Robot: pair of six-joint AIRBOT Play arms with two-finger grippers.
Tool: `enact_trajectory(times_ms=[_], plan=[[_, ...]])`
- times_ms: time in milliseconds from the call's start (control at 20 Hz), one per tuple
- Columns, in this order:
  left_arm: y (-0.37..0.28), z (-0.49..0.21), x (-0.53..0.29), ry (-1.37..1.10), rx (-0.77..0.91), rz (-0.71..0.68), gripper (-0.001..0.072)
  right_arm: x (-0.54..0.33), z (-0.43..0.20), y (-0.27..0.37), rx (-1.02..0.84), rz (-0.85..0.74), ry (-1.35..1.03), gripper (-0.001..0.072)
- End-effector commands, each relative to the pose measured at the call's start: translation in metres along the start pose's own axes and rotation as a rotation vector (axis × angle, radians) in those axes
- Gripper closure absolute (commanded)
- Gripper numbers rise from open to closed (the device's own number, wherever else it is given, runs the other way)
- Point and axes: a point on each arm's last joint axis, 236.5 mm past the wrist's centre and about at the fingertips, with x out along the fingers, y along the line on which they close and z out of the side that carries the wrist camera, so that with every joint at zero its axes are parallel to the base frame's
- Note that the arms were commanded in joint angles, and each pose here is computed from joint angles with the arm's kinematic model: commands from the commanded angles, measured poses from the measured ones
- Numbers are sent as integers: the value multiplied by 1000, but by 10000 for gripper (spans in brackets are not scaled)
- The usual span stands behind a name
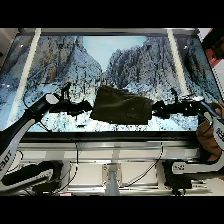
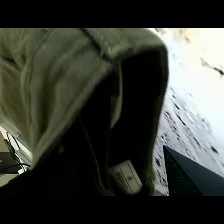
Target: Fold the clothes and pants, and hang the long-sleeved shirts on hangers.
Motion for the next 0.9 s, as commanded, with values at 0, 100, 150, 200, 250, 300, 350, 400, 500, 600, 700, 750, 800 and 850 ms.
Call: enact_trajectory(times_ms=[0, 100, 150, 200, 250, 300, 350, 400, 500, 600, 700, 750, 800, 850], plan=[[1, 2, 0, -6, -1, 2, 15, 31, 5, 10, 6, 19, -8, 115], [1, 2, 0, -10, 0, 3, 15, 42, 7, 16, -8, 11, -17, 116], [1, 2, 0, -9, 0, 3, 15, 46, 8, 17, -18, 1, -23, 125], [1, 2, 0, -9, 0, 3, 15, 50, 8, 18, -28, -10, -27, 128], [1, 2, 0, -9, 0, 3, 15, 52, 9, 18, -36, -17, -29, 198], [1, 2, 0, -9, 0, 3, 15, 53, 8, 19, -39, -20, -29, 265], [1, 2, 0, -9, 0, 3, 15, 54, 7, 19, -44, -23, -25, 269], [1, 2, 0, -9, 0, 3, 15, 53, 7, 17, -56, -33, -17, 266], [1, 2, 0, -8, 0, 3, 15, 42, 3, 10, -100, -60, 31, 265], [1, 2, 0, -9, 0, 3, 15, 16, -1, 7, -121, -54, 95, 265], [1, 2, 0, -9, 0, 3, 15, -18, -1, 4, -94, -27, 131, 265], [1, 2, 0, -9, 0, 3, 15, -35, 1, 2, -70, -16, 130, 265], [1, 2, 0, -9, 0, 3, 15, -54, 3, 1, -46, 1, 118, 264], [1, 2, 0, -9, 0, 3, 15, -70, 2, 3, -19, 23, 112, 260]])
